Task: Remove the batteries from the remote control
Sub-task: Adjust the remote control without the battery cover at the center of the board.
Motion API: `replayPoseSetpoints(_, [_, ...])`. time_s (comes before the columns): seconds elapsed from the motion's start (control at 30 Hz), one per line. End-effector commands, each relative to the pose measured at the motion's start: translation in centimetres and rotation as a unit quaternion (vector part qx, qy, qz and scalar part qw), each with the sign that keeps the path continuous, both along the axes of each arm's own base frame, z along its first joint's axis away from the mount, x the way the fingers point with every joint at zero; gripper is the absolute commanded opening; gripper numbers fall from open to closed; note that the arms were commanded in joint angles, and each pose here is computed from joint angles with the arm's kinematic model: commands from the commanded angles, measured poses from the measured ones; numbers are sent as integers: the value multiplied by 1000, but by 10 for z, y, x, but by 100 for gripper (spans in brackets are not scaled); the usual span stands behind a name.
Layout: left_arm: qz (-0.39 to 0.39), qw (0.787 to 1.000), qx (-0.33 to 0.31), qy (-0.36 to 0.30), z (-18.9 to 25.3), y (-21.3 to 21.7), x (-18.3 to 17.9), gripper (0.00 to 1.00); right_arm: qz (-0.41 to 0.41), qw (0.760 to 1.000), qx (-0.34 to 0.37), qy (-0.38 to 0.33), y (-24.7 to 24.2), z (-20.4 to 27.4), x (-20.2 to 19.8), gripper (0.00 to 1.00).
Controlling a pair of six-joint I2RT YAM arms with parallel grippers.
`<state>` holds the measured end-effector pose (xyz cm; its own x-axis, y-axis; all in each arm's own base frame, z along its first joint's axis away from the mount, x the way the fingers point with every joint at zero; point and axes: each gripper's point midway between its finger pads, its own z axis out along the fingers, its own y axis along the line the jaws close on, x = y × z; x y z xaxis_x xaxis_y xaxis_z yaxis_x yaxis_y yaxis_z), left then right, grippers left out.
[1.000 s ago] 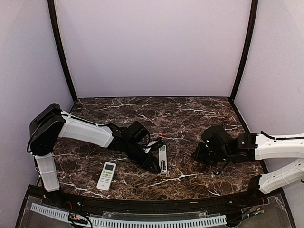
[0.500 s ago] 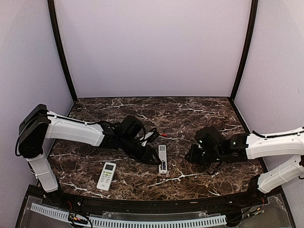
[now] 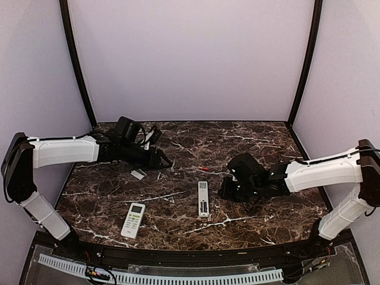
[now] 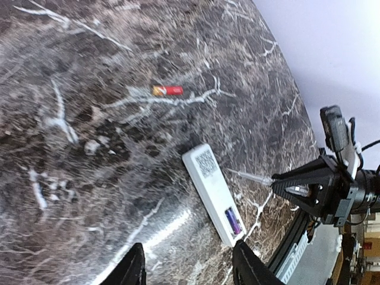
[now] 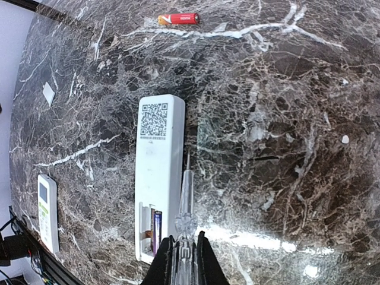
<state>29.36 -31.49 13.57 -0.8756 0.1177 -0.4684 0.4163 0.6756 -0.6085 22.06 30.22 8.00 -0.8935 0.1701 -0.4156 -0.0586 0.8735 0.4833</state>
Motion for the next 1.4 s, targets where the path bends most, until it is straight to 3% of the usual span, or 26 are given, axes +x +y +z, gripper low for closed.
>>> replayPoseSetpoints(0.0, [20, 998, 19, -54, 32, 39, 22, 49, 19, 999, 19, -22, 21, 14, 15, 0])
replayPoseSetpoints(0.23, [70, 993, 21, -88, 55, 89, 49, 51, 51, 999, 15, -14, 41, 11, 19, 0])
replayPoseSetpoints(0.43, [78, 991, 40, -105, 52, 100, 53, 52, 86, 996, 19, -10, 64, 10, 17, 0])
replayPoseSetpoints(1.03, [11, 997, -20, -75, 43, 71, 38, 54, 150, 988, 38, 2, 98, 17, -13, 0])
replayPoseSetpoints(1.37, [-103, 987, 47, -110, 18, 18, 0, 58, 64, 996, -5, -69, 36, 62, 1, 0])
